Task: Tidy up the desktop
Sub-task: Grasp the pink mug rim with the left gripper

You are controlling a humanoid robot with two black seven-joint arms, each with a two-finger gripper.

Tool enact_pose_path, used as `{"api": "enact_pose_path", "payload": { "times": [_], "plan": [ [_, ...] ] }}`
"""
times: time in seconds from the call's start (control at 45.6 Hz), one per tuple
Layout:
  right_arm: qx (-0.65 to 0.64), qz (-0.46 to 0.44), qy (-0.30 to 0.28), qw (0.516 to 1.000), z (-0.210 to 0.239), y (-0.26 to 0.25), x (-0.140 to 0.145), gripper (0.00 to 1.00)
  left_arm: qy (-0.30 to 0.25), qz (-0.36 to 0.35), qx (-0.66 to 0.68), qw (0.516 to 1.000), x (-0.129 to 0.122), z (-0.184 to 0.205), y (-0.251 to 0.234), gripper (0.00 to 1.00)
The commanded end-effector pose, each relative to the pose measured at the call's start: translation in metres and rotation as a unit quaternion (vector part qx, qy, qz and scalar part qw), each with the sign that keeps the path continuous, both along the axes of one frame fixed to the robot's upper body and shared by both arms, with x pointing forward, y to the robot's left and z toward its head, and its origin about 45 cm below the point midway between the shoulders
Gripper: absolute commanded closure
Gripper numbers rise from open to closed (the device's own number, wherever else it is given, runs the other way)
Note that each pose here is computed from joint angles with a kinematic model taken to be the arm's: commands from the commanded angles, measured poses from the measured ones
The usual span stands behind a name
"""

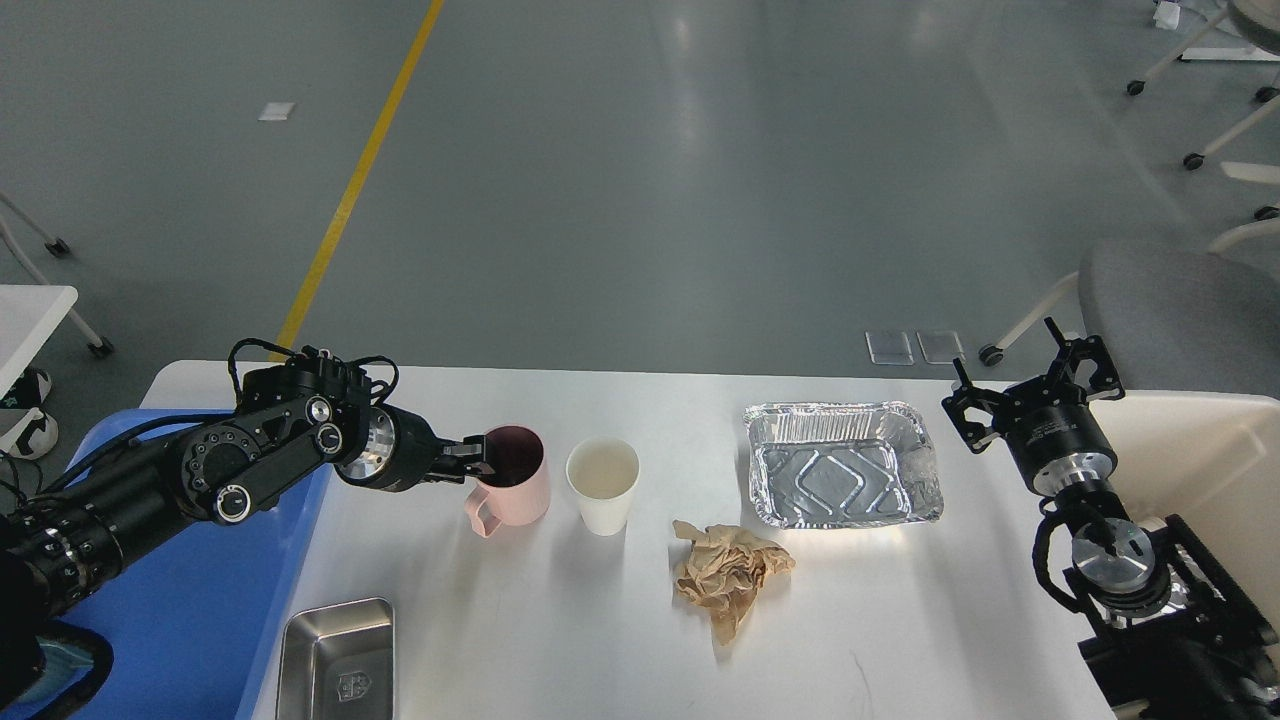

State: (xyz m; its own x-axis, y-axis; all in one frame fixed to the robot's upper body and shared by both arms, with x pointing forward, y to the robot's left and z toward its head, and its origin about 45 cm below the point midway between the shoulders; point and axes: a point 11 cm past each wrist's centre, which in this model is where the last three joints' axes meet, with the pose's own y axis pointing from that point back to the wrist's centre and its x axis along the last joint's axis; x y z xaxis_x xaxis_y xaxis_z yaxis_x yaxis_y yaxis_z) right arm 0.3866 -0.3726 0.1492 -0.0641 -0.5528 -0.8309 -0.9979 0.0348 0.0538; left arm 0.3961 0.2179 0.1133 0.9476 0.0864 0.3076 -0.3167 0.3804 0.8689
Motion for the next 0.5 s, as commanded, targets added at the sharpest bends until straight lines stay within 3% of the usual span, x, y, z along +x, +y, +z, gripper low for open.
{"api": "enact_pose_path", "payload": {
  "times": [0.0, 0.285, 0.482],
  "plan": [
    [0.000, 0.000, 0.001, 1.000, -0.0015, -0.0002, -0.0015, 0.00, 0.000, -0.005, -0.005, 1.000, -0.0014, -0.0019, -0.0096, 0.72],
    [0.000, -0.001, 0.004, 1.000, -0.0039, -0.0010, -0.0036, 0.00, 0.010, -0.014, 0.001, 1.000, -0.0025, -0.0007, -0.0106, 0.97],
    [0.001, -0.002, 0.005, 1.000, -0.0053, -0.0007, -0.0046, 0.00, 0.026, -0.008, 0.019, 0.999, -0.0031, 0.0005, -0.0035, 1.00]
  ]
}}
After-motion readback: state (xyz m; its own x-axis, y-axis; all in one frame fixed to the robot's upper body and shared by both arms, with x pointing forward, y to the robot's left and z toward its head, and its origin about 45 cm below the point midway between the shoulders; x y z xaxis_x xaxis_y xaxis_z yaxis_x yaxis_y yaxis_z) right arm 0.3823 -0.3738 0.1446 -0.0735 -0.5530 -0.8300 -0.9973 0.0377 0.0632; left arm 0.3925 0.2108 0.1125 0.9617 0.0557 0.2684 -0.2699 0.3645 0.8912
